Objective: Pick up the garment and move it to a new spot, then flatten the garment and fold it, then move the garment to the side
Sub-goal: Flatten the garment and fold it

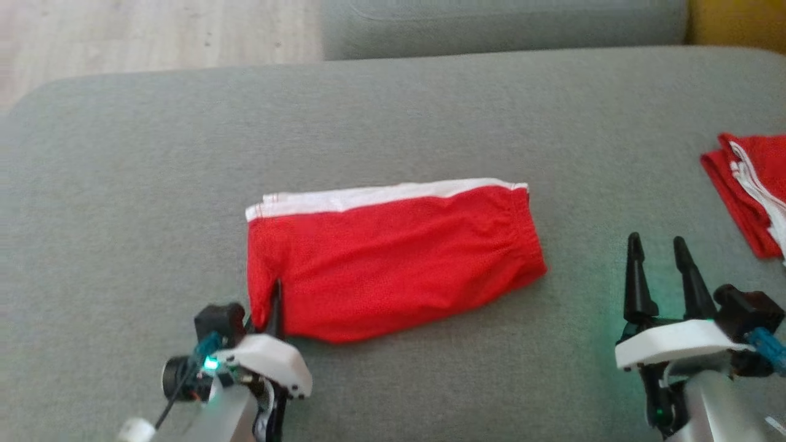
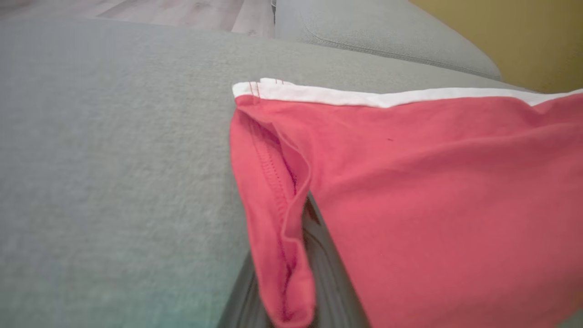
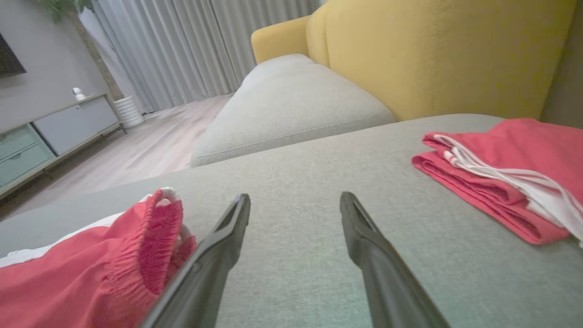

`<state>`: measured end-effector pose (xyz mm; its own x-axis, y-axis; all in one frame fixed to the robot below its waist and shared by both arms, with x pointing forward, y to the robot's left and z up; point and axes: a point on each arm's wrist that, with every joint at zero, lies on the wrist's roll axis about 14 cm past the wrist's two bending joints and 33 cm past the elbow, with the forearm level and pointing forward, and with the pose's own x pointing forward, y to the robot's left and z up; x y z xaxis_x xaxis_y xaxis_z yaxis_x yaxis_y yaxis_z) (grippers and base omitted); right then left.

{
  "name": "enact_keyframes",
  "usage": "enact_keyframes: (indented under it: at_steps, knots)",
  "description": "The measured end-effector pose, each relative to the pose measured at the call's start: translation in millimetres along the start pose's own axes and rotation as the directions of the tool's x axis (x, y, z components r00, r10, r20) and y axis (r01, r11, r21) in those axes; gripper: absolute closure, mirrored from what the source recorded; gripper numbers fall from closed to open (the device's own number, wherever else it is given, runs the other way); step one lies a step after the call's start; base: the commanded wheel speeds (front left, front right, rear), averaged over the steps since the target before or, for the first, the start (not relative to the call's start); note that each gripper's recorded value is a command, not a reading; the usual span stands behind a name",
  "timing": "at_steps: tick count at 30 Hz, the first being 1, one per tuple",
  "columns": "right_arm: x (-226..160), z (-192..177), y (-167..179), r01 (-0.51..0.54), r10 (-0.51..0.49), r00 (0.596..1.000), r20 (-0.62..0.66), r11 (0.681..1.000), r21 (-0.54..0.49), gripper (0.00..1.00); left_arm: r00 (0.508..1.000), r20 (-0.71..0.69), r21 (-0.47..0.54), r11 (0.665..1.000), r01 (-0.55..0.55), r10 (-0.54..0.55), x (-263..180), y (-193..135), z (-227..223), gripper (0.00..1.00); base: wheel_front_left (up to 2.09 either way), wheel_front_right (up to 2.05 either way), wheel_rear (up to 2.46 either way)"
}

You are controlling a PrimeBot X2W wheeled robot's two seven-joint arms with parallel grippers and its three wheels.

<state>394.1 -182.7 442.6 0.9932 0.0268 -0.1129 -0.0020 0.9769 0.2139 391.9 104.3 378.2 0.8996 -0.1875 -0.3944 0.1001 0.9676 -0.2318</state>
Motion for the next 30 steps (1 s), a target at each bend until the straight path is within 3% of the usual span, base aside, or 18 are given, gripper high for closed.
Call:
enact_keyframes:
  at_steps: [1, 2, 3, 15, 26, 27, 29, 30]
  knots:
    - [1.4, 0.4, 5.7, -0.017, 0.017, 1.0, 0.001, 1.0, -0.001, 0.0, 1.0, 0.009, -0.009, 1.0, -0.016, 0.016, -4.9, 3.9, -0.5, 0.93, 0.0, 0.0, 0.0]
    - [1.4, 0.4, 5.7, -0.017, 0.017, 1.0, 0.001, 1.0, -0.001, 0.0, 1.0, 0.009, -0.009, 1.0, -0.016, 0.016, -4.9, 3.9, -0.5, 0.53, 0.0, 0.0, 0.0]
    - [2.6, 0.2, 11.6, -0.034, 0.034, 0.999, 0.0, 0.999, -0.002, 0.0, 0.999, 0.021, -0.012, 0.999, -0.031, 0.031, -9.2, 7.3, 0.2, 0.0, 0.0, 0.0, 0.0]
    - [17.4, -24.7, 91.8, -0.27, 0.268, 0.96, -0.084, 0.963, -0.014, 0.0, 0.991, 0.109, -0.001, 0.996, -0.084, 0.084, -34.7, 25.1, 10.4, 0.0, 0.0, 0.0, 0.0]
    - [10.5, -97.8, 79.4, -0.241, 0.225, 0.919, -0.324, 0.97, -0.01, 0.0, 0.991, 0.084, -0.015, 0.994, -0.104, 0.105, -44.9, 33.3, -2.3, 0.0, 0.0, 0.0, 0.0]
    - [10.5, -99.8, 79.6, -0.236, 0.223, 0.918, -0.329, 0.972, 0.001, 0.04, 0.991, 0.085, -0.015, 0.995, -0.103, 0.104, -44.5, 33.1, -2.0, 0.0, 0.0, 0.0, 0.0]
    - [11.9, -101.2, 82.0, -0.23, 0.226, 0.916, -0.331, 0.973, 0.028, 0.8, 0.991, 0.085, -0.015, 0.995, -0.101, 0.102, -43.6, 32.4, -2.0, 0.0, 0.0, 0.0, 0.0]
    - [12.9, -101.0, 82.9, -0.225, 0.226, 0.917, -0.329, 0.973, 0.044, 1.0, 0.991, 0.083, -0.015, 0.995, -0.099, 0.1, -43.0, 31.9, -2.3, 0.0, 0.0, 0.0, 0.0]
